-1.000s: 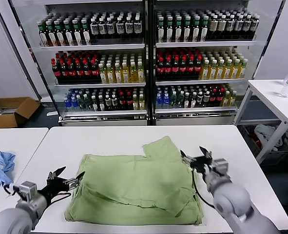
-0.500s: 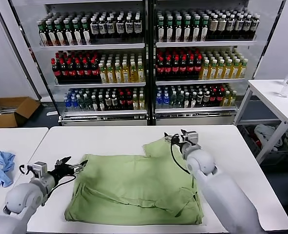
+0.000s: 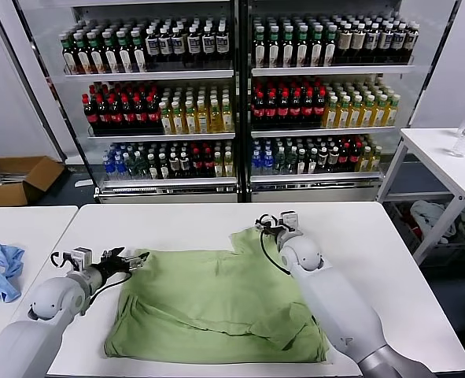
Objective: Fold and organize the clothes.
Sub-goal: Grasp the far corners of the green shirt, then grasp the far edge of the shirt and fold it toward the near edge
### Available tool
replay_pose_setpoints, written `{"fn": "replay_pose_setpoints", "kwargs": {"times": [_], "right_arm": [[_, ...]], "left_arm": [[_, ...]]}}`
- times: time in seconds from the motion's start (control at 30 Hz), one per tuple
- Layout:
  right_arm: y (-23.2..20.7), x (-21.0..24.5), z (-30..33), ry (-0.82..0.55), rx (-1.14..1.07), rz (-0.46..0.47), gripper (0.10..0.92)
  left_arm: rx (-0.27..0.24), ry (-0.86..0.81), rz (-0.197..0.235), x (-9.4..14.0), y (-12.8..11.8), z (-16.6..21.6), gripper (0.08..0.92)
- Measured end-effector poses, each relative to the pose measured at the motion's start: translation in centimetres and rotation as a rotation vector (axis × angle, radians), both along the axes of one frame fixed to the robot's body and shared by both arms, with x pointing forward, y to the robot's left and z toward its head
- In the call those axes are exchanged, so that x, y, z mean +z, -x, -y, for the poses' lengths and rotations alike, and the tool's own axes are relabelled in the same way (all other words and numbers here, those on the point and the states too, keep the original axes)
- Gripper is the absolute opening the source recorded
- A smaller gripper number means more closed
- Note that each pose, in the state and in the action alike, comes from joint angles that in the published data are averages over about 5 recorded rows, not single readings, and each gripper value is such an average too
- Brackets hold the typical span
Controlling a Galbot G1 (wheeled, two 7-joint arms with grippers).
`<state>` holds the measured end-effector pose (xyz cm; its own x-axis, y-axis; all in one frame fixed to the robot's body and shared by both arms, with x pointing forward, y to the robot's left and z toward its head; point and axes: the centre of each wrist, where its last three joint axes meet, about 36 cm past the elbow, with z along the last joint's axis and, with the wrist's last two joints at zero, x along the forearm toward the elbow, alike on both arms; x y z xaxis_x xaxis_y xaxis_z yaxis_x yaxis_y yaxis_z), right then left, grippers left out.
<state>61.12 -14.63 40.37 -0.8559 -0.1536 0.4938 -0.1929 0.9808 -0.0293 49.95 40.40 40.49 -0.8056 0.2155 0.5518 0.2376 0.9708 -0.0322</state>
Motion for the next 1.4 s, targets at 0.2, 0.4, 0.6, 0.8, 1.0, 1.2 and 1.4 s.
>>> {"fn": "replay_pose_setpoints", "kwargs": {"times": [0.2,0.4,0.6,0.8,1.0,1.2,1.4], "right_arm": [[-0.2,-0.9,-0.4,0.003,-0.014,-0.016,0.780],[-0.2,-1.4,-0.8,-0.011,-0.022,-0.020,0.612],[-0.2,-1.7,-1.0,-0.020,-0.022,-0.021,0.439],[-0.4,-1.6,-0.5,-0.028,-0.024,-0.009,0.265],[0.3,-0.4,0.0,-0.057,-0.024,0.022,0.117],[2.8,2.5,1.2,-0.106,-0.022,0.061,0.105],[7.5,4.9,3.2,-0.132,-0.016,0.097,0.105]], "left_arm": [[-0.006,0.000,-0.012,-0.2,-0.4,0.0,0.663],[-0.021,0.007,-0.022,-0.7,-0.4,0.1,0.490],[-0.032,0.011,-0.032,-1.2,-0.2,0.3,0.317],[-0.036,0.019,-0.033,-1.4,0.0,0.2,0.147],[-0.039,0.038,-0.005,-1.3,0.4,-0.1,0.083],[-0.050,0.074,0.049,-0.1,1.5,-0.9,0.083],[-0.064,0.105,0.091,1.1,3.9,-1.1,0.083]]}}
